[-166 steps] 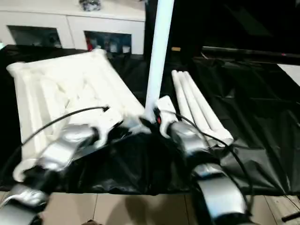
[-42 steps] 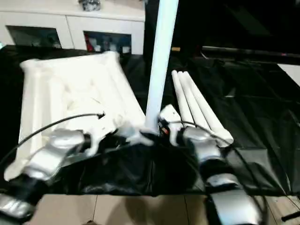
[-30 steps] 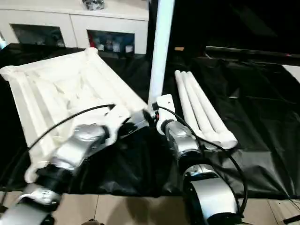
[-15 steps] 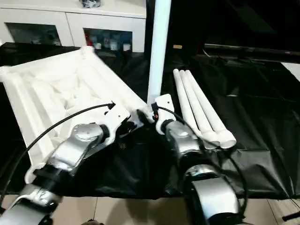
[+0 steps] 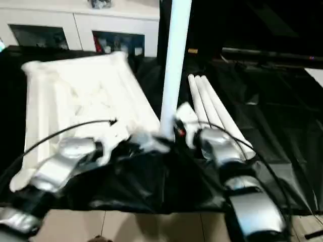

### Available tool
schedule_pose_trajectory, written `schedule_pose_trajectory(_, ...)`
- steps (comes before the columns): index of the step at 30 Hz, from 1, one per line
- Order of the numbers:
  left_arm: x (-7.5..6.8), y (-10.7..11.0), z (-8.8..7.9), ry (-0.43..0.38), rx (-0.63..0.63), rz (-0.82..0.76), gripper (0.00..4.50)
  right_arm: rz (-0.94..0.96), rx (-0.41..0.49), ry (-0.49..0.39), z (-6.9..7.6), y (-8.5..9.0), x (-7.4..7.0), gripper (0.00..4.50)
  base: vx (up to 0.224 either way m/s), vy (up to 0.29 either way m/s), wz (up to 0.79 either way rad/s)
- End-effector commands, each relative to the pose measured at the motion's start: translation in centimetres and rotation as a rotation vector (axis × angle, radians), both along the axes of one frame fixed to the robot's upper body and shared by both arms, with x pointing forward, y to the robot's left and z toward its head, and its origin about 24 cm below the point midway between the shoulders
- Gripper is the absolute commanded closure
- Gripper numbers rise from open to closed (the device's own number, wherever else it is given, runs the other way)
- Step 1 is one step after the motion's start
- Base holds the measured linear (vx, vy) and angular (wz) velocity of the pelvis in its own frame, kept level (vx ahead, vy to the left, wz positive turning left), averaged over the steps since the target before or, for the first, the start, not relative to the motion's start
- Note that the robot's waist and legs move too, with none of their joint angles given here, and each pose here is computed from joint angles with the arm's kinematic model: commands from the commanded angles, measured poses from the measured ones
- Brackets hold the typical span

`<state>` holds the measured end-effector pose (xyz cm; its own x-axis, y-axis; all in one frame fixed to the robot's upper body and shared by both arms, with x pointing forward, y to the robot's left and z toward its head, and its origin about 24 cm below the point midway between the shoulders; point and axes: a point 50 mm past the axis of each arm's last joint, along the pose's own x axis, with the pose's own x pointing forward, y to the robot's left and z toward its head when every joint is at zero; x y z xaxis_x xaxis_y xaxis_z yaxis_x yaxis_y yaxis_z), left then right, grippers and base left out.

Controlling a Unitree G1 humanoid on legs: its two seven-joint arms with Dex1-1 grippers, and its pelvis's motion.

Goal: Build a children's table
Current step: Rotate leg to tighten

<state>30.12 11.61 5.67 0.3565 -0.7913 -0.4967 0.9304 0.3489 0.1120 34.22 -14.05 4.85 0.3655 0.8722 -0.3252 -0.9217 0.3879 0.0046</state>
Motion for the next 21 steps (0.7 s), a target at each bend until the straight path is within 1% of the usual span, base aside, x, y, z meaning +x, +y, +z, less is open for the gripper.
schedule_pose_trajectory(1, -0.8, -1.5, 0.3, -0.002, -0.037, -0.093, 4.50, 0.065, -0.017, 0.009, 0.0, 0.6, -0.3, 0.37, 0.000, 0.000, 0.00)
schedule_pose_trajectory(2, -0.7, -1.5, 0.3, -0.003, -0.038, -0.091, 4.50, 0.070, -0.018, 0.012, -0.1, 0.7, -0.4, 0.43, 0.000, 0.000, 0.00)
schedule_pose_trajectory(5, -0.8, -1.4, 0.4, -0.002, -0.041, -0.091, 4.50, 0.085, -0.007, 0.025, -0.1, 1.0, -0.4, 0.78, 0.000, 0.000, 0.00)
schedule_pose_trajectory(8, -1.0, -1.3, 0.4, 0.002, -0.042, -0.094, 4.50, 0.108, -0.003, 0.042, -0.2, 1.2, -0.6, 0.82, 0.000, 0.000, 0.00)
schedule_pose_trajectory(10, -1.0, -1.2, 0.3, 0.006, -0.042, -0.095, 4.50, 0.118, -0.007, 0.050, -0.4, 1.3, -0.8, 1.18, 0.000, 0.000, 0.00)
schedule_pose_trajectory(12, -1.0, -1.1, 0.1, 0.008, -0.037, -0.090, 4.50, 0.117, -0.007, 0.057, -0.6, 1.5, -0.9, 1.21, 0.000, 0.000, 0.00)
schedule_pose_trajectory(13, -0.7, -1.2, 0.1, 0.000, -0.039, -0.059, 4.50, 0.096, 0.013, 0.066, -0.8, 1.8, -0.9, 1.29, 0.000, 0.000, 0.00)
schedule_pose_trajectory(14, -0.7, -1.2, 0.1, 0.000, -0.039, -0.059, 4.50, 0.096, 0.013, 0.066, -0.8, 1.8, -0.9, 1.44, 0.000, 0.000, 0.00)
schedule_pose_trajectory(15, -0.3, -1.3, 0.2, -0.014, -0.044, -0.019, 4.50, 0.049, 0.030, 0.078, -1.1, 2.2, -0.8, 1.56, 0.000, 0.000, 0.00)
schedule_pose_trajectory(16, -0.2, -1.3, 0.3, -0.015, -0.044, -0.015, 4.50, 0.045, 0.031, 0.079, -1.2, 2.2, -0.8, 1.62, 0.000, 0.000, 0.00)
schedule_pose_trajectory(19, 0.5, -1.7, 0.4, -0.030, -0.052, 0.060, 4.50, -0.016, 0.041, 0.086, -1.8, 2.9, -0.8, 1.69, 0.000, 0.000, 0.00)
schedule_pose_trajectory(21, 1.9, -2.2, 0.6, -0.065, -0.039, 0.197, 4.50, -0.181, 0.041, 0.089, -2.4, 4.1, -0.2, 1.75, 0.000, 0.000, 0.00)
